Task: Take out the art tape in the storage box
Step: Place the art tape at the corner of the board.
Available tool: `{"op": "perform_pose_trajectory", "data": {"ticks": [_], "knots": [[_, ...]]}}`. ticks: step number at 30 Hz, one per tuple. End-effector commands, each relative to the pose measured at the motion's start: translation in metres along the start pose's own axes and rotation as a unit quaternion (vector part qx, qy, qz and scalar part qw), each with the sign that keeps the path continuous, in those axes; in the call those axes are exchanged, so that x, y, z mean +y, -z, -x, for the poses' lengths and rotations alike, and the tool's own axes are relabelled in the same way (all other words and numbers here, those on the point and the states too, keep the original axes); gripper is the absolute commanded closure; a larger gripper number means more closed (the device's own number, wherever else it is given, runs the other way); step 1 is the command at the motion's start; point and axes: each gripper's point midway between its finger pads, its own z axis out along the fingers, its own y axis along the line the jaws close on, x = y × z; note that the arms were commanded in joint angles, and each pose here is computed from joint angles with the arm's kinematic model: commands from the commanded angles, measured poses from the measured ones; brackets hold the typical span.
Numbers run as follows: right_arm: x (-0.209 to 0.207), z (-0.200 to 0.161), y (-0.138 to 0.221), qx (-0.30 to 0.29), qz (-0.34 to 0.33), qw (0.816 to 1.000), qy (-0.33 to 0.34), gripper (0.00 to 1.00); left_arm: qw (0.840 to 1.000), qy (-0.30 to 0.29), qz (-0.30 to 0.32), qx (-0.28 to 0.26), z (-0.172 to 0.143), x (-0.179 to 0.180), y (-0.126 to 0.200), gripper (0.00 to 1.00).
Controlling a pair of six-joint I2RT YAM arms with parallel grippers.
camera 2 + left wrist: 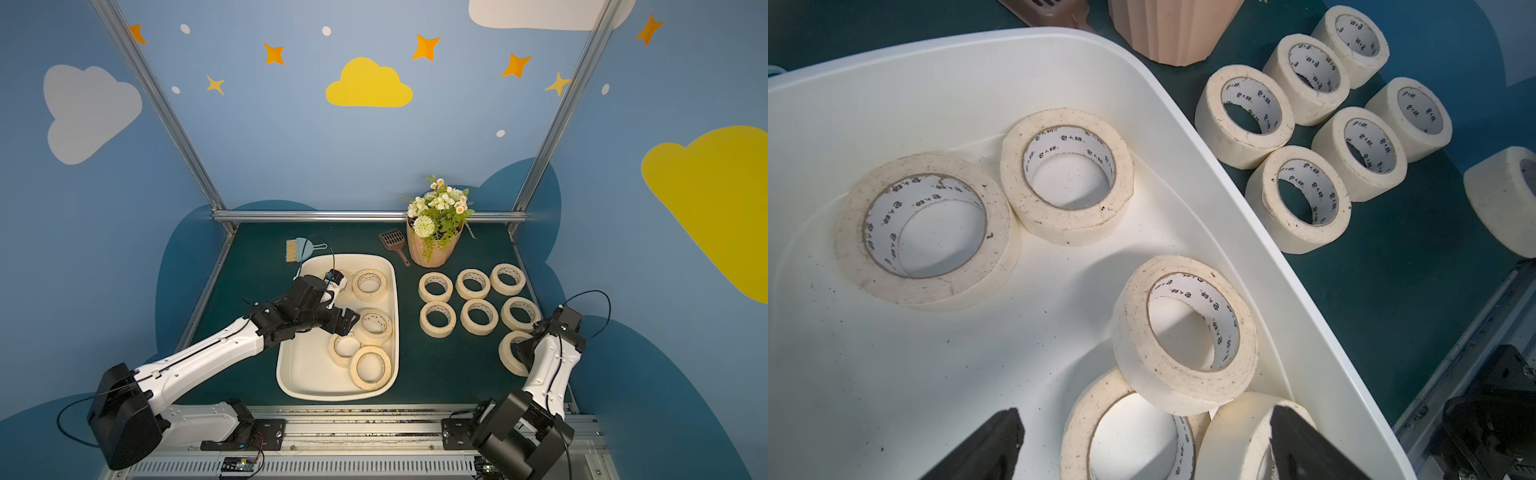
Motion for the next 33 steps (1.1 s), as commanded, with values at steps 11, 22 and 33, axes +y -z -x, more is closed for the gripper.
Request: {"op": "perform_pose_trajectory", "data": {"ticks": [11,22,33], "knots": [[-0.005,0.051,-0.034,0.005,-0.028,0.999,-0.035,1.0,1.0,0.004,-0.015,0.013,-0.009,-0.003,0.002,0.04],[0.002,0.065,-0.06,0.016,-0.043,0.998,-0.031,0.88,0.997,0.0,-0.007,0.072,-0.046,-0.01,-0.007,0.05],[0.015,0.07,-0.032,-0.028,-0.033,0.999,0.004,0.34,0.995,0.005,-0.008,0.097,-0.06,-0.013,-0.023,0.06]]}}
